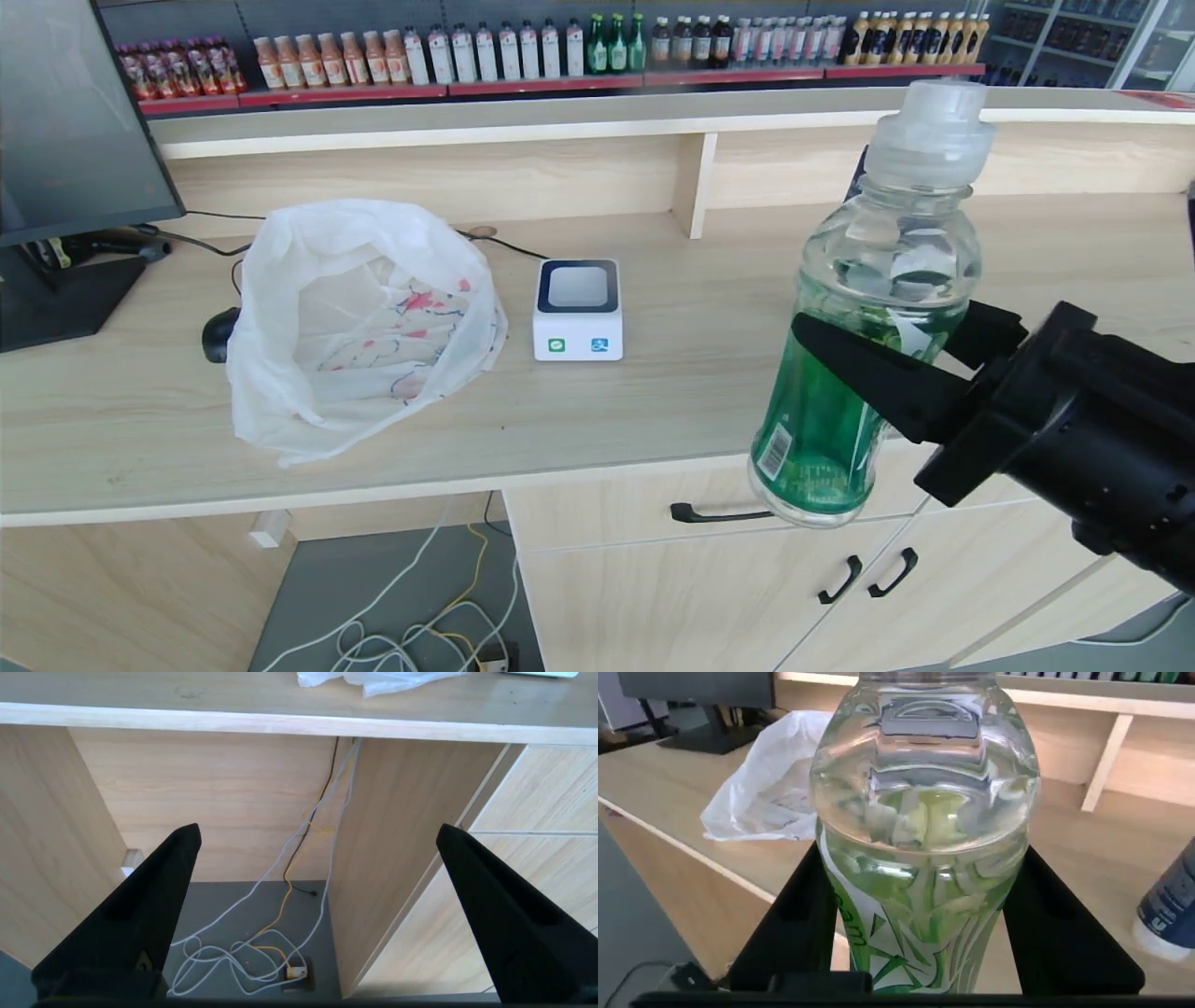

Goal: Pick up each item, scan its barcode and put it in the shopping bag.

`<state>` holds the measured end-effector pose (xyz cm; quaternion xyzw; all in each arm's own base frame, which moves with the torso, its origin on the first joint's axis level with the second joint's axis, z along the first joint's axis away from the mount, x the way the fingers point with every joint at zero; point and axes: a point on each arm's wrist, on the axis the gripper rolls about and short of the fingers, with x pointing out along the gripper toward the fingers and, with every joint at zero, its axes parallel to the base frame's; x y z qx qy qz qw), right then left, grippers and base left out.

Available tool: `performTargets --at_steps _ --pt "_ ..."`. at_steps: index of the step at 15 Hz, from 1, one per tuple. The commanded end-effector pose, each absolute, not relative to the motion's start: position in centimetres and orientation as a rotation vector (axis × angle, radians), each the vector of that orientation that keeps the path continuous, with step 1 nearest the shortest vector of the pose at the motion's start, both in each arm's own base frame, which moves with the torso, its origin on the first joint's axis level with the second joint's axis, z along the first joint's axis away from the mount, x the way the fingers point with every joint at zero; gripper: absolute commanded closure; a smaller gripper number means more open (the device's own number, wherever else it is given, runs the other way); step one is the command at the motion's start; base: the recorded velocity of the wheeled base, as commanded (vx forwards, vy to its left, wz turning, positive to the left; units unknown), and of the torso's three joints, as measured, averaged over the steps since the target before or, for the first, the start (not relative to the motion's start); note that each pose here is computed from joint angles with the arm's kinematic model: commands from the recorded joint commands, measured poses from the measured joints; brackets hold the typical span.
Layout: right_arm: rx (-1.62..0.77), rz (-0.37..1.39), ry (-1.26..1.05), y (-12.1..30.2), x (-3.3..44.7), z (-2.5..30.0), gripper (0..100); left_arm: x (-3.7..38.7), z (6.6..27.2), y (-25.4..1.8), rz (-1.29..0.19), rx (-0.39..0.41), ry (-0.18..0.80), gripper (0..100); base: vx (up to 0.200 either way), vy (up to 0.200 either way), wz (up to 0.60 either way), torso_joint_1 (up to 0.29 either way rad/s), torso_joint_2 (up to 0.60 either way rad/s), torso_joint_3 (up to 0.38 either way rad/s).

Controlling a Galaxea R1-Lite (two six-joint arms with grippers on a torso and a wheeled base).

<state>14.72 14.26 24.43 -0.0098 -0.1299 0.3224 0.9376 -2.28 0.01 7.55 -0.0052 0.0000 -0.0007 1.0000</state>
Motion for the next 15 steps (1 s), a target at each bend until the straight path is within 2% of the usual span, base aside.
performTargets --at_steps 1,6,11,15 --pt "-0.044 0.559 -0.267 14.1 14.9 24.5 100 -2.3 7.5 0.0 -0.002 -0.009 0.000 0 0.000 0.000 0.00 0.000 0.00 0.000" --pt "0.021 0.317 -0.299 14.9 16.5 27.1 100 -2.3 7.5 0.0 -0.002 -0.012 0.000 0 0.000 0.000 0.00 0.000 0.00 0.000" --pt "0.017 0.274 -0.298 15.6 17.3 27.5 100 -2.3 7.5 0.0 -0.002 -0.011 0.000 0 0.000 0.000 0.00 0.000 0.00 0.000" --pt "0.016 0.273 -0.288 15.6 17.5 27.2 100 -2.3 7.5 0.0 -0.002 -0.011 0.000 0 0.000 0.200 0.00 0.000 0.00 0.004"
